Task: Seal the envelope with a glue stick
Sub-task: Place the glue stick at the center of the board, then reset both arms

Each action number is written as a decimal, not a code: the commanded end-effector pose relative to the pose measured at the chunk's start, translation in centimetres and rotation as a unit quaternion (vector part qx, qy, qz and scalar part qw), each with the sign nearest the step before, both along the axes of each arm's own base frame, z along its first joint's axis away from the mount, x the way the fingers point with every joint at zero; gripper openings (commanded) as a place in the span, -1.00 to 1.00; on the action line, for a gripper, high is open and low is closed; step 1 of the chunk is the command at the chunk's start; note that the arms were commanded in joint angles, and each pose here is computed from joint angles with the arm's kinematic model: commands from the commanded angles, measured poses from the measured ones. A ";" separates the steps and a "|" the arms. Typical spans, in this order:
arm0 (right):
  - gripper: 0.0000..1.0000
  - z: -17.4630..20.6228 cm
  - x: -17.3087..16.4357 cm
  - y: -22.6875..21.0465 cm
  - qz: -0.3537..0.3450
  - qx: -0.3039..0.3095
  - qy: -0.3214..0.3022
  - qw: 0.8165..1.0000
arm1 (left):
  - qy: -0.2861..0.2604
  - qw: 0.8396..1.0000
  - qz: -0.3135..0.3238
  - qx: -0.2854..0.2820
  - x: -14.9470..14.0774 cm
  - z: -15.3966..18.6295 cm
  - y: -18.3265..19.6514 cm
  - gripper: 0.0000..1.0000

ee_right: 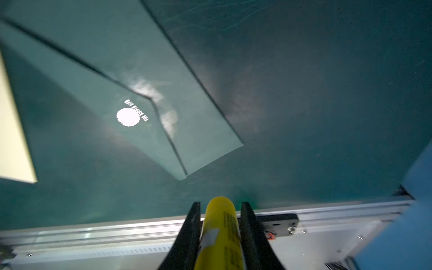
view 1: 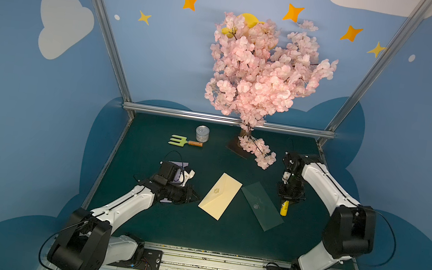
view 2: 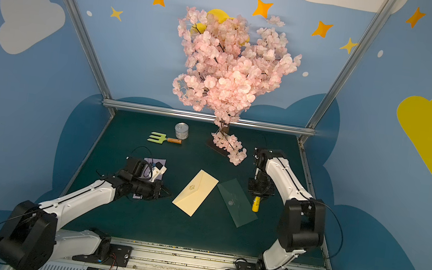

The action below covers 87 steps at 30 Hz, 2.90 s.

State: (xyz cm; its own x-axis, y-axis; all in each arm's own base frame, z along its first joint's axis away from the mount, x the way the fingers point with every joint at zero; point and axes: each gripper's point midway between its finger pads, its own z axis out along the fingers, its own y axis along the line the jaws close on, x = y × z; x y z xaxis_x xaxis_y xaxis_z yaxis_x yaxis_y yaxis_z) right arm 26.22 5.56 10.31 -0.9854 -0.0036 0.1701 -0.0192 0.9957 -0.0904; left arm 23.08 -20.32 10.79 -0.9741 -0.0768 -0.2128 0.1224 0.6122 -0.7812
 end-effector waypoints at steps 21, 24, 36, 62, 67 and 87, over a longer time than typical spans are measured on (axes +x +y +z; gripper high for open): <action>-0.56 -9.5 2.4 -3.4 0.014 -0.018 0.168 0.986 | -0.021 1.000 0.022 -0.001 2.3 2.1 1.7 -0.83; -0.39 -9.7 2.0 -3.4 0.010 -0.016 0.170 0.985 | -0.018 1.000 0.021 -0.002 2.3 2.1 1.8 -0.73; -0.10 -9.9 1.1 -3.4 -0.004 -0.013 0.152 0.988 | -0.021 1.000 0.021 -0.006 2.9 2.6 2.2 -0.65; 0.84 2.9 9.0 -8.6 -0.112 -0.027 -0.286 0.951 | -0.163 0.940 0.221 0.203 12.4 8.1 15.1 0.34; 0.90 3.3 9.3 -10.0 -0.140 -0.035 -0.389 0.910 | -0.198 0.880 0.340 0.266 13.6 7.1 21.6 0.78; 0.89 3.5 6.5 -7.8 -0.085 -0.037 -0.645 0.759 | -0.384 0.770 0.344 0.376 13.9 0.6 23.0 1.00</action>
State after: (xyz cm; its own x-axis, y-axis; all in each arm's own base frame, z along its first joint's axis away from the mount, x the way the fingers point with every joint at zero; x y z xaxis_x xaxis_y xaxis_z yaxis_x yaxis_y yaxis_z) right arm 31.89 -2.45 12.24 -0.3870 0.1272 -0.9133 0.2643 0.9642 0.0223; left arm 34.99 2.83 7.36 -0.4759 -0.1999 -0.8565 -0.2272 0.9687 -0.0998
